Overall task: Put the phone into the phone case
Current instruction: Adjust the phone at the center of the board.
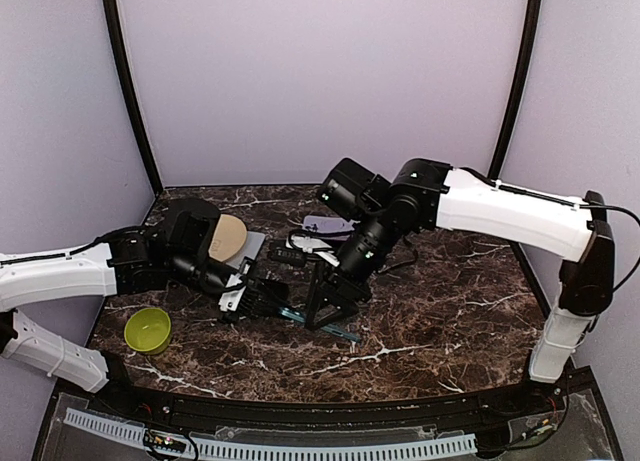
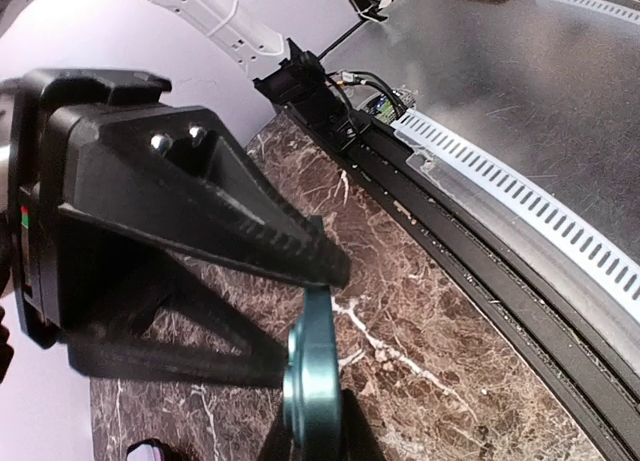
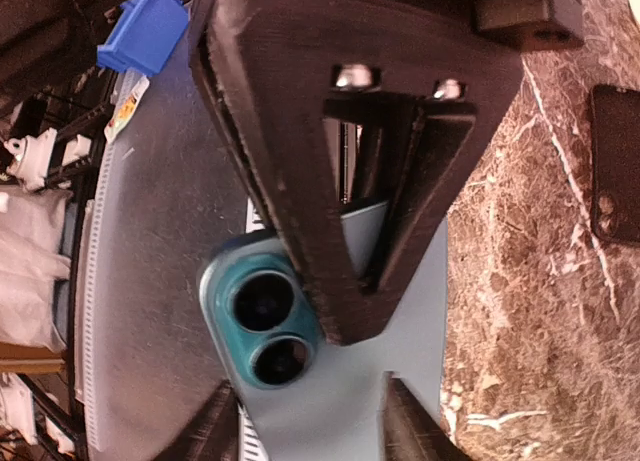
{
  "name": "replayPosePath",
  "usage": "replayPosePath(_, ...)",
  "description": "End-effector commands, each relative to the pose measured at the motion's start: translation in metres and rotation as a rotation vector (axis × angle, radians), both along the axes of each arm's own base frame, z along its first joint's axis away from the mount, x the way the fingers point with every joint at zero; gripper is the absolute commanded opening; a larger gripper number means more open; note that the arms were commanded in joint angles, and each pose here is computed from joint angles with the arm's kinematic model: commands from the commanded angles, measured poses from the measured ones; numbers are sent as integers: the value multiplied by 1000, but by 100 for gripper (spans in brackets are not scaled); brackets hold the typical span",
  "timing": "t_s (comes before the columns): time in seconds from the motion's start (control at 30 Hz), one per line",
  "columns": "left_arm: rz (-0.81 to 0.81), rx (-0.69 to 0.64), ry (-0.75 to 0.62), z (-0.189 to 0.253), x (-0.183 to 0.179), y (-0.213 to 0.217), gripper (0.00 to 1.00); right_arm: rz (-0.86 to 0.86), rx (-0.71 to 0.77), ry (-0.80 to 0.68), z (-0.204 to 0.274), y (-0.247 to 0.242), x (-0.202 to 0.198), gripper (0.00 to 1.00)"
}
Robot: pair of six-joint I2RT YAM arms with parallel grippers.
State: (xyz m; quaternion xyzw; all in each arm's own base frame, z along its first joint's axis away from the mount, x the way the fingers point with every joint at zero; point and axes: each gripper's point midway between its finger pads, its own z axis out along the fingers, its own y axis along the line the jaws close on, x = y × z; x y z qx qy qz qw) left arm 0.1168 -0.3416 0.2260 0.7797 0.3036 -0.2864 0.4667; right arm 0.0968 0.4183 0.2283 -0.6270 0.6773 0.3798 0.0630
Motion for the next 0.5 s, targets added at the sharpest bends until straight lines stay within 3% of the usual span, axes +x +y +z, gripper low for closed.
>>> replayPosePath(0.0,37,-86,-25,23,4,0,0,-24,22,-79,10,2,7,43)
replayPosePath(0.13,151,-86,19,27,18,1,0,-133,31,-180,19,-2,26,57)
replayPosePath(0.3,413,-59,203,39,53,-2,0,-287,75,-288,18,-4,51,55)
replayPosePath(0.47,377,-74,317,50,40,-4,0,-313,158,-315,18,-4,53,51)
